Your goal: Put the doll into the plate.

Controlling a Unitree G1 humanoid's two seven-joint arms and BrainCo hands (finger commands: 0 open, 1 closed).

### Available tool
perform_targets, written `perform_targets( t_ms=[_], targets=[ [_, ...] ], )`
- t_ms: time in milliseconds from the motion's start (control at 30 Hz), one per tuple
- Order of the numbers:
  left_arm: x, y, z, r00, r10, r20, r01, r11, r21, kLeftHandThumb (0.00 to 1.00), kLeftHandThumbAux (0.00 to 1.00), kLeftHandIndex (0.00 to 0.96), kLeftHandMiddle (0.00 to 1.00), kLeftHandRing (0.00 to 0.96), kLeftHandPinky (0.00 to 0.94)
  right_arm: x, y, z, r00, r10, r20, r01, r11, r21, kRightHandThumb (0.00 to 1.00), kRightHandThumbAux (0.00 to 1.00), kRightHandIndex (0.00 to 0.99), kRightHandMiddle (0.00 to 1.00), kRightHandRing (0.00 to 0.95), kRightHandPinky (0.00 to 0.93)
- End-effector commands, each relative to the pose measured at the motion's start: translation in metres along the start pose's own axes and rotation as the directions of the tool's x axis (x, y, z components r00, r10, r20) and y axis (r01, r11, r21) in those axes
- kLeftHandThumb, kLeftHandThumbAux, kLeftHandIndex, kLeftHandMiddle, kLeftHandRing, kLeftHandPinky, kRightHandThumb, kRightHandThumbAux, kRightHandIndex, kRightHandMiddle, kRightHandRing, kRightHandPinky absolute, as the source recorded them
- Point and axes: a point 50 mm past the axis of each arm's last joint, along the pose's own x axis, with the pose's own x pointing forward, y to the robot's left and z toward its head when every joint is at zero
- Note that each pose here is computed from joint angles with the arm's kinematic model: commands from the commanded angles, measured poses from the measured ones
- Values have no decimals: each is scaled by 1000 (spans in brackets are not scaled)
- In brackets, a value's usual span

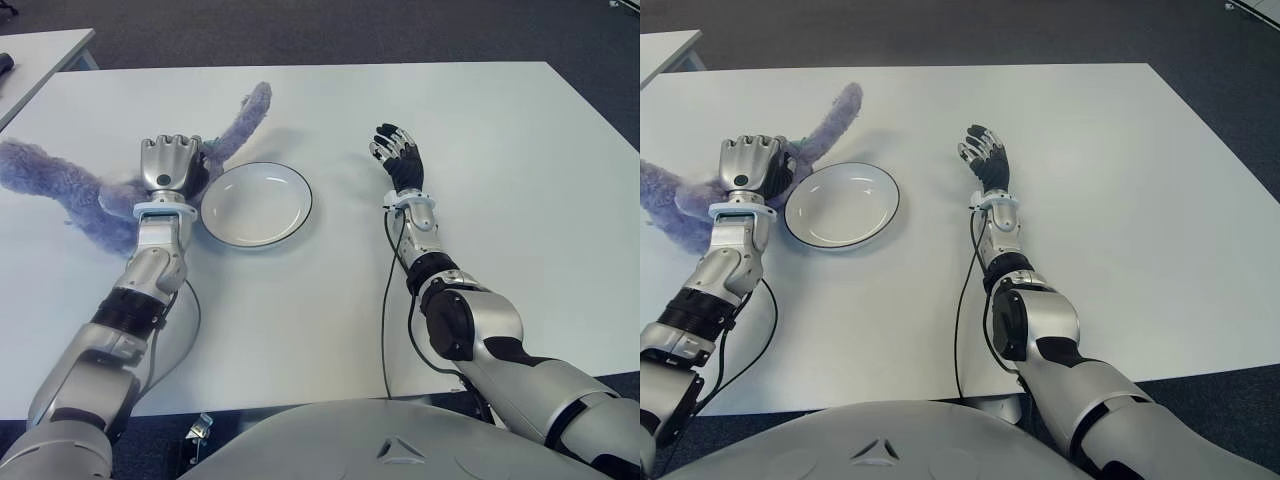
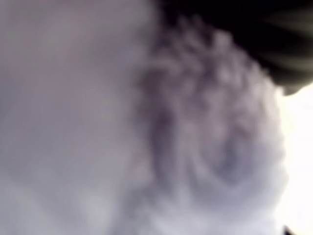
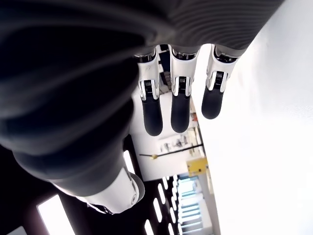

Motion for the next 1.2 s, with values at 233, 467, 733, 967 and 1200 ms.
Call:
perform_targets(
  t_ms=[233, 467, 733, 967, 1200],
  targets=[
    [-7, 4, 2, 1000, -5, 28, 5, 1000, -17, 740, 697, 441, 820, 815, 804, -80, -11, -100, 913, -89, -399, 125, 990, 67, 402, 917, 232, 222, 181, 172],
    [-4, 10, 0, 999, 30, 33, -30, 1000, -3, 739, 698, 441, 816, 810, 780, -80, -11, -99, 913, -96, -396, 137, 987, 78, 405, 913, 237, 221, 178, 172],
    [-1, 17, -3, 998, 29, 49, -31, 999, 26, 740, 699, 440, 819, 816, 822, -80, -11, -100, 911, -95, -401, 136, 988, 75, 438, 905, 236, 218, 185, 178],
    [1, 21, -5, 997, 54, 58, -57, 997, 52, 738, 700, 440, 823, 820, 826, -80, -11, -100, 910, -93, -403, 127, 990, 61, 425, 918, 231, 220, 189, 183],
    [1, 23, -7, 996, 64, 64, -69, 995, 72, 738, 700, 440, 820, 817, 804, -80, -11, -100, 907, -94, -410, 129, 990, 58, 403, 924, 230, 222, 185, 169]
  ],
)
